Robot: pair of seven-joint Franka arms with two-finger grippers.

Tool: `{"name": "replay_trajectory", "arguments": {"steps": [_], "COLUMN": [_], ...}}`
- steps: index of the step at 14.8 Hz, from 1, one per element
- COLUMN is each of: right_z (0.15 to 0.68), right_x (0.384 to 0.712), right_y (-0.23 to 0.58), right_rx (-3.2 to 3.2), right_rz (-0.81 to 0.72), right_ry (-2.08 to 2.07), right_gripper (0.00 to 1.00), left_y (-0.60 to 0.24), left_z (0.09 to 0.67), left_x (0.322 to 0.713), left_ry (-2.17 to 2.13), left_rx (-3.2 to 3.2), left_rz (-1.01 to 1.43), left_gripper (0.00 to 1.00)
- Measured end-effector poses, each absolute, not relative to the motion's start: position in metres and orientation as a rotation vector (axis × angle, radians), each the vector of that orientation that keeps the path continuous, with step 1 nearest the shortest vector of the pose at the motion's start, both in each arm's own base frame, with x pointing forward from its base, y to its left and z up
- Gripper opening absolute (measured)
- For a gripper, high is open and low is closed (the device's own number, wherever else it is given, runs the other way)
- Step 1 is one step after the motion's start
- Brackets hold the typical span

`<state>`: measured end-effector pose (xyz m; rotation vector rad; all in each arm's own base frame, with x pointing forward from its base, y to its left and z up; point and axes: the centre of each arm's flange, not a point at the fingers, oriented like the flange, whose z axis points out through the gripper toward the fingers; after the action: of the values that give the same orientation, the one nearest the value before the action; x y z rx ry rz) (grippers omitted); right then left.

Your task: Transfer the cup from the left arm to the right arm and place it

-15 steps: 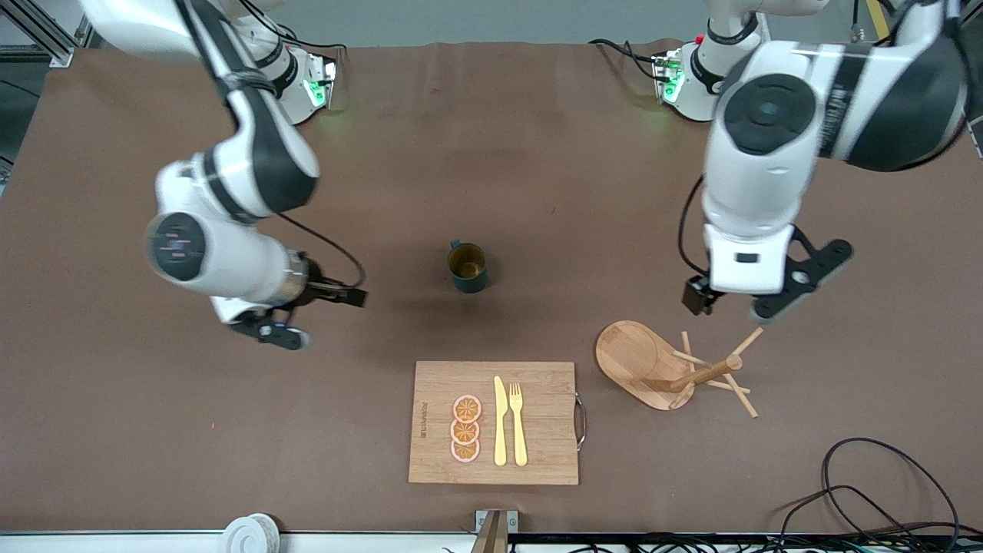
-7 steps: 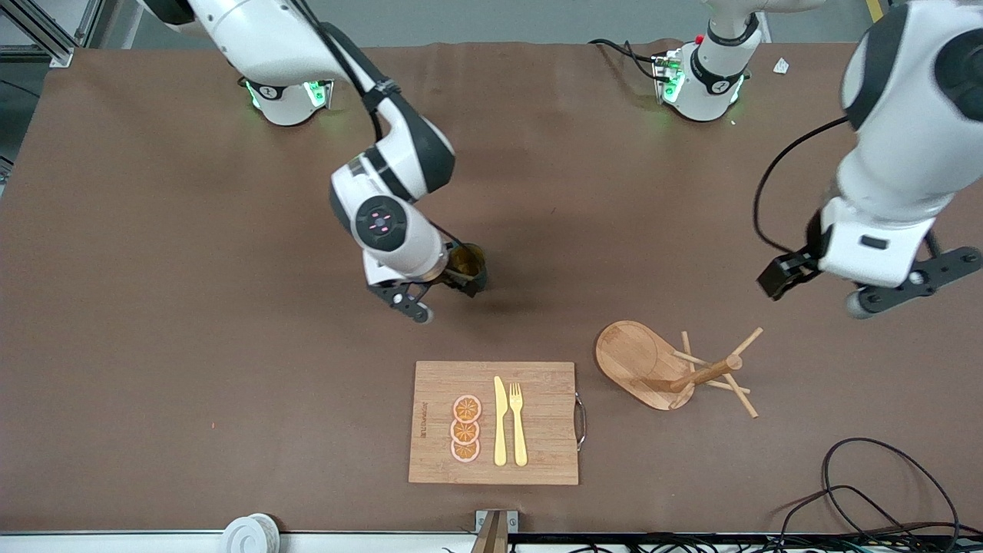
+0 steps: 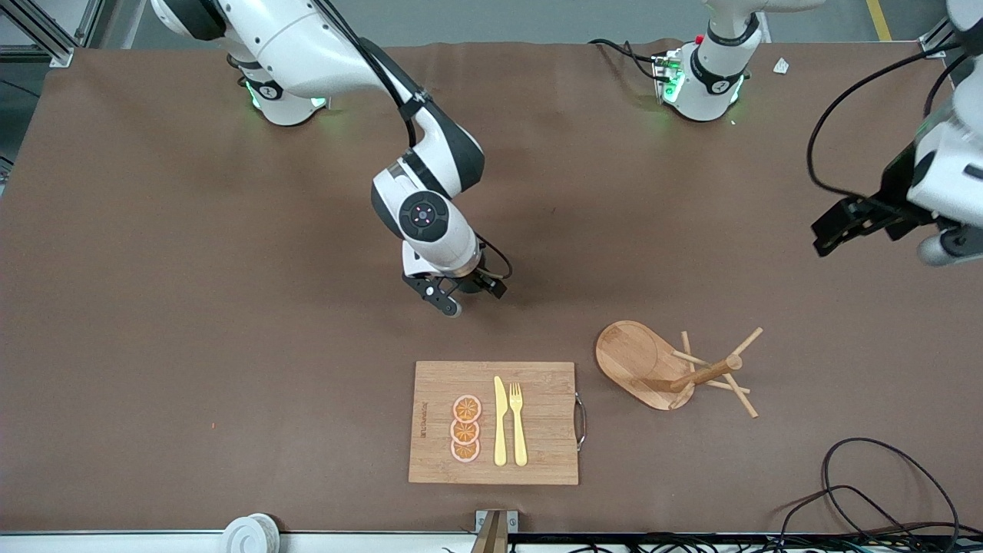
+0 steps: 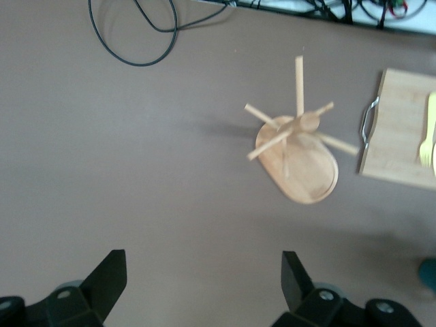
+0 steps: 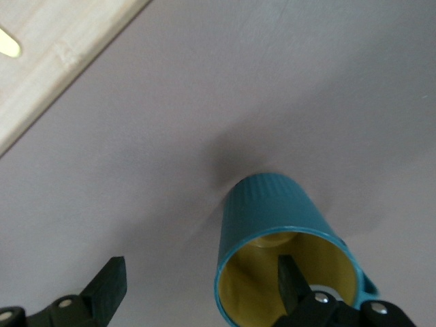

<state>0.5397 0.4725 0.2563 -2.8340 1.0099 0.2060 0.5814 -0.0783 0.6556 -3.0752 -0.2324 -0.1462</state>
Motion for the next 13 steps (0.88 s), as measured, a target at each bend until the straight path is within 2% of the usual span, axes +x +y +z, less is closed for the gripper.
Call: {"name": "replay_trajectory", "arguments": {"steps": [8, 9, 11, 13], "right_z": [0.247, 0.248, 0.252, 0.261], "right_x": [0.541, 0.542, 0.548, 0.575], "right_y": [0.472, 0.471, 0.464, 0.429], "right_rx": [-2.880, -2.883, -2.911, -2.983], "right_rz": [0.189, 0.190, 0.180, 0.168], "right_ry": [0.890, 0.890, 0.856, 0.774], "right_gripper": [0.12, 0.05, 0.05, 0.05], "left_y": [-0.039, -0.039, -0.042, -0.046], "left_z": [0.655, 0.652, 0.650, 0.649], "left_x": [0.536, 0.531, 0.523, 0.522], "left_ry": [0.011, 0.014, 0.025, 0.037], "left_rx": [-3.129, -3.129, -3.127, -3.127], "left_rz": [-0.020, -0.007, 0.002, -0.004], "left_gripper": [1.00, 1.00, 1.00, 1.00]}}
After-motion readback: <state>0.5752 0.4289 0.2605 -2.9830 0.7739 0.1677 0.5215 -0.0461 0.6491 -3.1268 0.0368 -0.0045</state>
